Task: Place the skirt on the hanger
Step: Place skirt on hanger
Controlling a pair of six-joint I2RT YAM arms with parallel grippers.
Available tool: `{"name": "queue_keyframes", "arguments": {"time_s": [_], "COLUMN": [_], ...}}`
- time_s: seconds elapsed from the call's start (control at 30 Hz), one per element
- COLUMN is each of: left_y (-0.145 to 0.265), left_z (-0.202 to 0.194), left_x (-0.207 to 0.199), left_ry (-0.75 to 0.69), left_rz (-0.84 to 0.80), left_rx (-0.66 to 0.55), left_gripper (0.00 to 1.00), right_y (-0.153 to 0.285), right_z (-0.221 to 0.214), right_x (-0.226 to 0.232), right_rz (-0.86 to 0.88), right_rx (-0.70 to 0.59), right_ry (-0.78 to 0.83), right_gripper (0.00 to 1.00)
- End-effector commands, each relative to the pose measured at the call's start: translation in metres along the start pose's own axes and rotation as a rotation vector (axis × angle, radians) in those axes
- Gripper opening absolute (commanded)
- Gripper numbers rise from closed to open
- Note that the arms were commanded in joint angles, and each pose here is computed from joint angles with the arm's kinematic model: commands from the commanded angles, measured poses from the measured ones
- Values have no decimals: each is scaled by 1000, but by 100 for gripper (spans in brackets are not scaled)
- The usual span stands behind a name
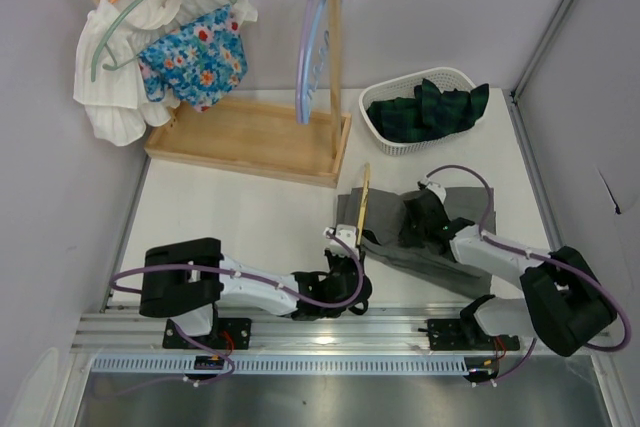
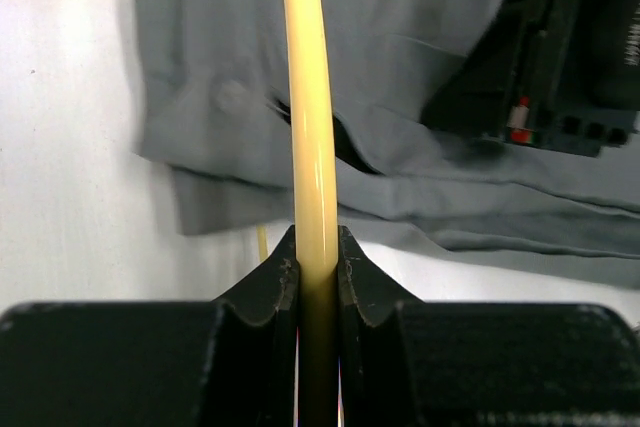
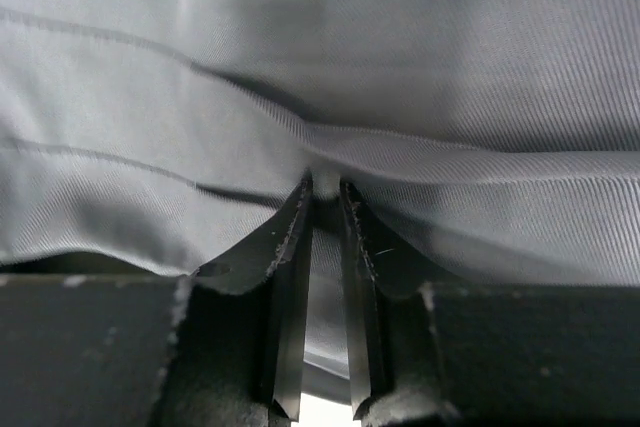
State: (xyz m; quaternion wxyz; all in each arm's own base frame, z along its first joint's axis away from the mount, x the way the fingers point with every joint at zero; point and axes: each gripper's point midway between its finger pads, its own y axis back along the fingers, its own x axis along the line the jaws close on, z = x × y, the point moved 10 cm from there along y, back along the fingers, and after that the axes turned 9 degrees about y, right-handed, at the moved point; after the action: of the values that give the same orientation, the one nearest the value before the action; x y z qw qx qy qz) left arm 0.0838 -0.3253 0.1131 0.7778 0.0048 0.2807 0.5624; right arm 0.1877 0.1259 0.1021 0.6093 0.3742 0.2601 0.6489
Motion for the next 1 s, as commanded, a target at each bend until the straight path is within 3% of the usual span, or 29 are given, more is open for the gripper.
{"name": "queue_keyframes", "arguments": {"time_s": [0.0, 0.27, 0.47, 0.8, 0.97], "left_y": [-1, -4, -5, -6, -6], "left_z": [-1, -5, -4, 0, 3], "left_x": [-11, 0, 0, -5, -8], "left_ry": [51, 76, 92, 71, 43], "left_rz": [-64, -51, -62, -86, -120], "left_rx": [12, 37, 34, 22, 8], "left_gripper": [0, 0, 0, 0, 0], "right_y": [-9, -32, -20, 70, 70], "right_z": [-1, -2, 10, 46, 26], "right_x": [20, 63, 77, 38, 13], "right_rz": [100, 245, 345, 273, 168], "right_rx": [-10, -6, -56, -241, -175], "right_ry": [9, 35, 57, 10, -7], "right_gripper": [21, 16, 14, 23, 23]}}
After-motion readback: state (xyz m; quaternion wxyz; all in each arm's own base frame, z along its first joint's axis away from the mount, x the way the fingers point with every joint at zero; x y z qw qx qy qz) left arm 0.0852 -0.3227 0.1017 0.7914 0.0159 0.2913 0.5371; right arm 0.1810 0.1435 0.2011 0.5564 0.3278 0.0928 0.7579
